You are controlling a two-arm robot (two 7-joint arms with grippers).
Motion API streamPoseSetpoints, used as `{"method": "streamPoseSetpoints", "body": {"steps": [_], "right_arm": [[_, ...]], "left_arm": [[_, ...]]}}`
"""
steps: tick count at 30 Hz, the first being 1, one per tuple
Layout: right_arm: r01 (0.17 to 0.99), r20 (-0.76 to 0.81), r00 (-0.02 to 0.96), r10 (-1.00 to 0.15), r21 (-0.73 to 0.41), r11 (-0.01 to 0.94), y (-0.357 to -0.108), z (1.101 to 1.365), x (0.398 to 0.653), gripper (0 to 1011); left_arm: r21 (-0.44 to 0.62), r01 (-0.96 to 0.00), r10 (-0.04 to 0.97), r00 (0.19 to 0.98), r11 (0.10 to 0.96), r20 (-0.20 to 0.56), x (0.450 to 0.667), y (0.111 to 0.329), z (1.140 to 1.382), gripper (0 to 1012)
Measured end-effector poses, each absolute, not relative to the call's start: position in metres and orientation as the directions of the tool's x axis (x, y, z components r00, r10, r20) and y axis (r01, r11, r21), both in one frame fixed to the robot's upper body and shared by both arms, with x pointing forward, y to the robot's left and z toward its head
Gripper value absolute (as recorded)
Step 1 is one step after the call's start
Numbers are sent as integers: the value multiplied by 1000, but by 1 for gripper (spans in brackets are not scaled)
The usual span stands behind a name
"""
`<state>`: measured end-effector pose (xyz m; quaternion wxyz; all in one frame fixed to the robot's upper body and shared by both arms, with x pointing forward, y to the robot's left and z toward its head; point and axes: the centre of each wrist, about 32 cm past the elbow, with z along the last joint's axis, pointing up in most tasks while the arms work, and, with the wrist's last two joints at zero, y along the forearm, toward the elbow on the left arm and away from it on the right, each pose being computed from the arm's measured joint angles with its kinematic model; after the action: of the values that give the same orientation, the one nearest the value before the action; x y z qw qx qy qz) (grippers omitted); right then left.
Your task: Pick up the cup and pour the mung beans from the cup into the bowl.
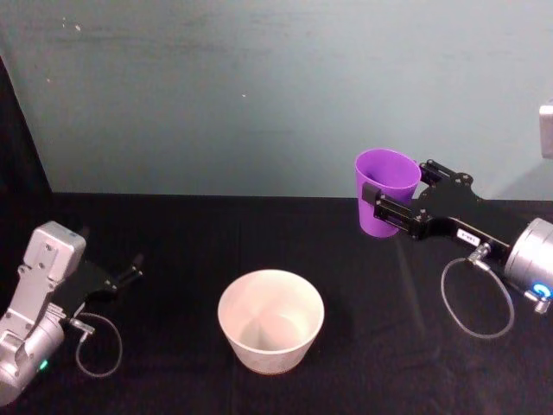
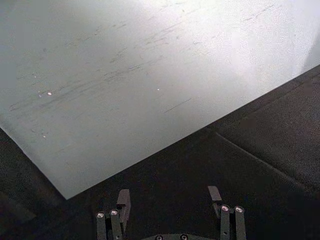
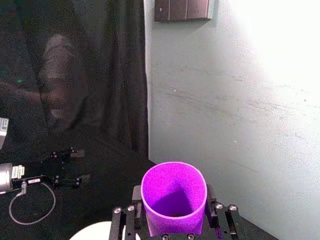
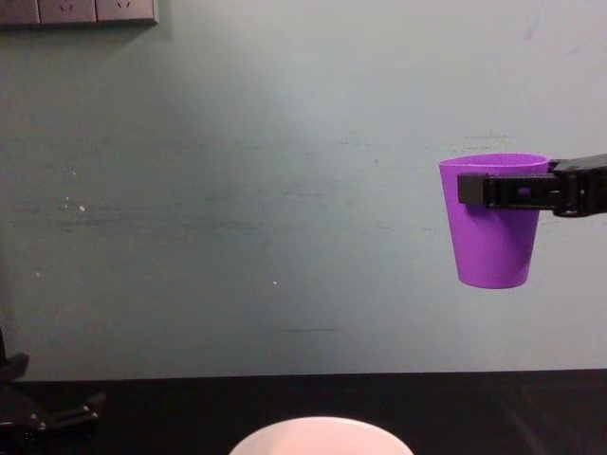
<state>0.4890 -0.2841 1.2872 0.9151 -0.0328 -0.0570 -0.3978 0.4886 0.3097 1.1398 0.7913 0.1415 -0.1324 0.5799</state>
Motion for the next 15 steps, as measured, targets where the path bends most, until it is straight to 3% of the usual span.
{"method": "streamPoseSetpoints", "body": {"steps": [15], "right_arm": [[732,130,677,-724,-15,681,-284,1287,489,723]], "left_arm": [[70,-955,880,292,287,374,489,310,1140,1004]]}}
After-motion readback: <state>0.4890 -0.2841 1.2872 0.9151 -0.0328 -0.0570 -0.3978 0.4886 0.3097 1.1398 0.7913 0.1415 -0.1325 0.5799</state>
